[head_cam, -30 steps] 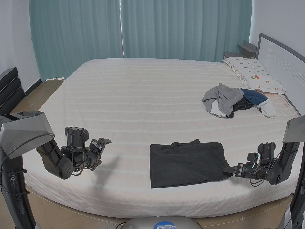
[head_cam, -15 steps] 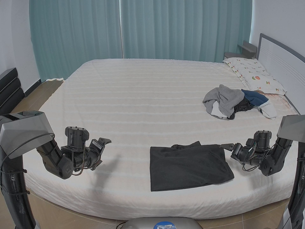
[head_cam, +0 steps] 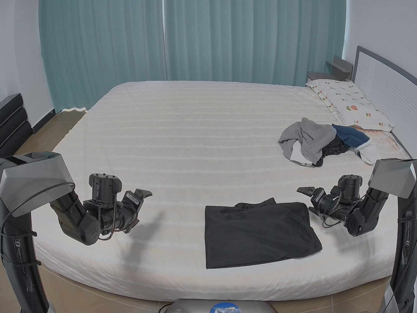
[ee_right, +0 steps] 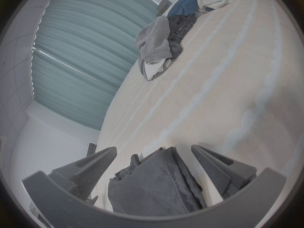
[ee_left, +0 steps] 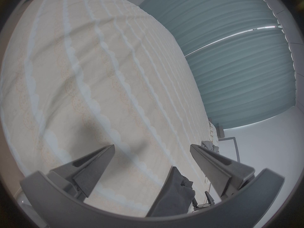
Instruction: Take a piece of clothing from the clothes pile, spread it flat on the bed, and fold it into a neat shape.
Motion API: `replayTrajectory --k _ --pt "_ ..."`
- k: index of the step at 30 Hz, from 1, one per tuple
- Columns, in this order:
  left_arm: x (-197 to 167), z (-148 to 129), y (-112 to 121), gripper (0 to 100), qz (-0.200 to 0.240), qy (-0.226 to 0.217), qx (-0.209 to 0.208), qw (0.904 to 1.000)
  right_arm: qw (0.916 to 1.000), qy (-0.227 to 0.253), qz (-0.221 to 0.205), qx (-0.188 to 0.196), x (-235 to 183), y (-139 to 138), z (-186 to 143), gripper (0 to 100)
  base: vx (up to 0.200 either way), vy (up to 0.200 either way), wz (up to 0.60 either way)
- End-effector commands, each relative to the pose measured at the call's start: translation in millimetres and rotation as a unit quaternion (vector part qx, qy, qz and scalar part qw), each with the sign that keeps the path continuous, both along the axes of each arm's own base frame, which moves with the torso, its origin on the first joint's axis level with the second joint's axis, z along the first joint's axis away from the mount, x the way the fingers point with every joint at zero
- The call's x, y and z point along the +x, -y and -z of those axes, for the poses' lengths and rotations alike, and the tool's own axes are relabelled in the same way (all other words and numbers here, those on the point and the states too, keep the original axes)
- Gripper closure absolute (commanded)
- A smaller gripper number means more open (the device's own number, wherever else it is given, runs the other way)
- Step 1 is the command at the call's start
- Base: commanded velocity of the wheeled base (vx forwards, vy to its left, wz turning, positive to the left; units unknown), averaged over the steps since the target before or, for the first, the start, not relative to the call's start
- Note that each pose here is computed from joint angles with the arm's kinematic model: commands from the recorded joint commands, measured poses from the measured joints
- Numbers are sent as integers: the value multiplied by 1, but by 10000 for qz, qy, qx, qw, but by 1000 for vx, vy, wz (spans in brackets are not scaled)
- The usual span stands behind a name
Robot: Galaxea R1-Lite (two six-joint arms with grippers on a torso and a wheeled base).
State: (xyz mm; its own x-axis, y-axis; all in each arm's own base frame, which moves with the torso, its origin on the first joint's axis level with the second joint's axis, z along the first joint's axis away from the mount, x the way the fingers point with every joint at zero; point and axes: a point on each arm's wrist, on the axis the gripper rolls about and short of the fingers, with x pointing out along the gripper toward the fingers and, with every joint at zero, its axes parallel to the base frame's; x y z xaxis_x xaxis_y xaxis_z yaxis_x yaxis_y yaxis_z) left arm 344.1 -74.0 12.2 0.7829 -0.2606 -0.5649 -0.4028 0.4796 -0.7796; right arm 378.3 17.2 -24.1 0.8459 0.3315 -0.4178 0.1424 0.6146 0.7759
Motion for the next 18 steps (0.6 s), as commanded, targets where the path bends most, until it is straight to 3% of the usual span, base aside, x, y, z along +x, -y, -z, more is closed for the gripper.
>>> replayTrajectory --k 1,4,5,18 --pt "0 0 0 0 -4 -6 -1 10000 10000 -59 -44 2 1 -3 6 0 0 0 0" --pt "0 0 0 0 -4 -6 -1 10000 10000 -35 -32 -11 3 -4 6 0 0 0 0" --pt "0 0 0 0 4 -6 -1 10000 10000 -30 -22 -8 3 -4 6 100 0 0 0" --pt "0 0 0 0 -4 -6 -1 10000 9999 44 148 -9 5 7 2 100 0 0 0"
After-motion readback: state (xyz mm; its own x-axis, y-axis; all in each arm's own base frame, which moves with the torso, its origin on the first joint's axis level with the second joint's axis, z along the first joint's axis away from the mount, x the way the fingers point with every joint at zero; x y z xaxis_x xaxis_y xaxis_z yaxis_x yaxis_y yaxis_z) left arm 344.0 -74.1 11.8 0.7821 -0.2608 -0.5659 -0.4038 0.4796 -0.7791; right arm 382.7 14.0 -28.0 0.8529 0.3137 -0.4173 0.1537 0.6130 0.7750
